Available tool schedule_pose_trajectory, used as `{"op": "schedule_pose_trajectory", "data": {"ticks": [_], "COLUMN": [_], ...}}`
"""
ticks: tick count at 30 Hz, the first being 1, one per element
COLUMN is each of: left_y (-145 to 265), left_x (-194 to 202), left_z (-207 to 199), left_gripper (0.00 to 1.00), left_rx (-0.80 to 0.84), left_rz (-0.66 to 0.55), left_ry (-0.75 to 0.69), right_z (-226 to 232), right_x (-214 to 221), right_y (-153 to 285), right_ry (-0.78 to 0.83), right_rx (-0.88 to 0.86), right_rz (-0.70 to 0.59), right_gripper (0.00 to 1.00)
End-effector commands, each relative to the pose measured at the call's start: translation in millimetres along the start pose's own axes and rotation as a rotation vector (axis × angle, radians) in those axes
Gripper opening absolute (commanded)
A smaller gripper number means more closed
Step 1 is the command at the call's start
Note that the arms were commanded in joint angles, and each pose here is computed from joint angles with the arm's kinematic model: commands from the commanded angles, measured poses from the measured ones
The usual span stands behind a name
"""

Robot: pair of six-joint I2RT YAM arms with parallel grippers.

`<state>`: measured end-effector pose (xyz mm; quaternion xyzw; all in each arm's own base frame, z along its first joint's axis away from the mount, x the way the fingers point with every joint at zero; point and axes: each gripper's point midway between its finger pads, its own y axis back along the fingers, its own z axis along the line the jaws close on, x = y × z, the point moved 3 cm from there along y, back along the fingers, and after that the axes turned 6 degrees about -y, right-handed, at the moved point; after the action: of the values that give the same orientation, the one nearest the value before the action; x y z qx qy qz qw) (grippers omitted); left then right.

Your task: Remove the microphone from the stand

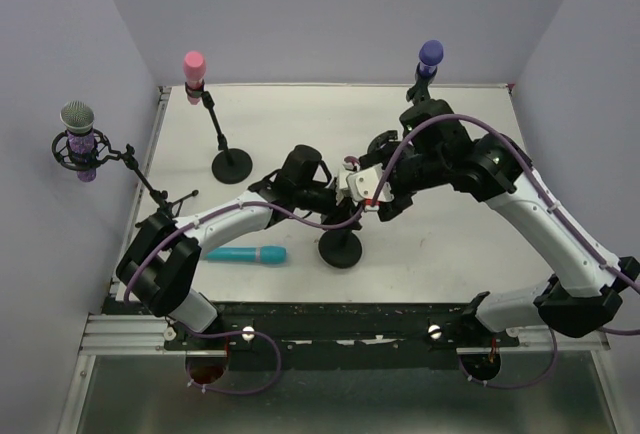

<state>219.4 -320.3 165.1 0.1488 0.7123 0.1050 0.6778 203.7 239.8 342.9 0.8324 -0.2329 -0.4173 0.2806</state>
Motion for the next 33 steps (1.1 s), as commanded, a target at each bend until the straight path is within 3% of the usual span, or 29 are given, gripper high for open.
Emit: {"op": "schedule_pose_trajectory", "data": {"ticks": [1,14,22,27,33], "left_y": [8.0,14.1,21.1,23.1,21.9], "left_x": [-13.3,-4.6,6.9,9.1,3.8], "left_z": [-2.3,-8.4,-23.7,-27.4,-22.6], "left_gripper": [0.00,0.00,0.00,0.00,0.00], "left_rx": [0.035,0.040,0.083,0.094,0.068], "left_rz": [-0.054,-0.024,0.074,0.099,0.040], "left_ry": [-0.048,-0.002,0.134,0.169,0.088], "right_z": [-1.4,-4.8,-4.5,-4.6,1.7], "right_x": [17.0,37.1,41.3,36.9,40.0], "right_y": [-3.4,-25.7,-29.0,-31.8,-28.1], "right_ry": [0.019,0.058,0.261,0.375,0.425], "right_rx": [0.004,0.093,0.122,0.148,0.170], "right_rz": [0.102,0.127,0.125,0.088,0.094], "right_gripper": [0.73,0.74,0.72,0.59,0.31]}}
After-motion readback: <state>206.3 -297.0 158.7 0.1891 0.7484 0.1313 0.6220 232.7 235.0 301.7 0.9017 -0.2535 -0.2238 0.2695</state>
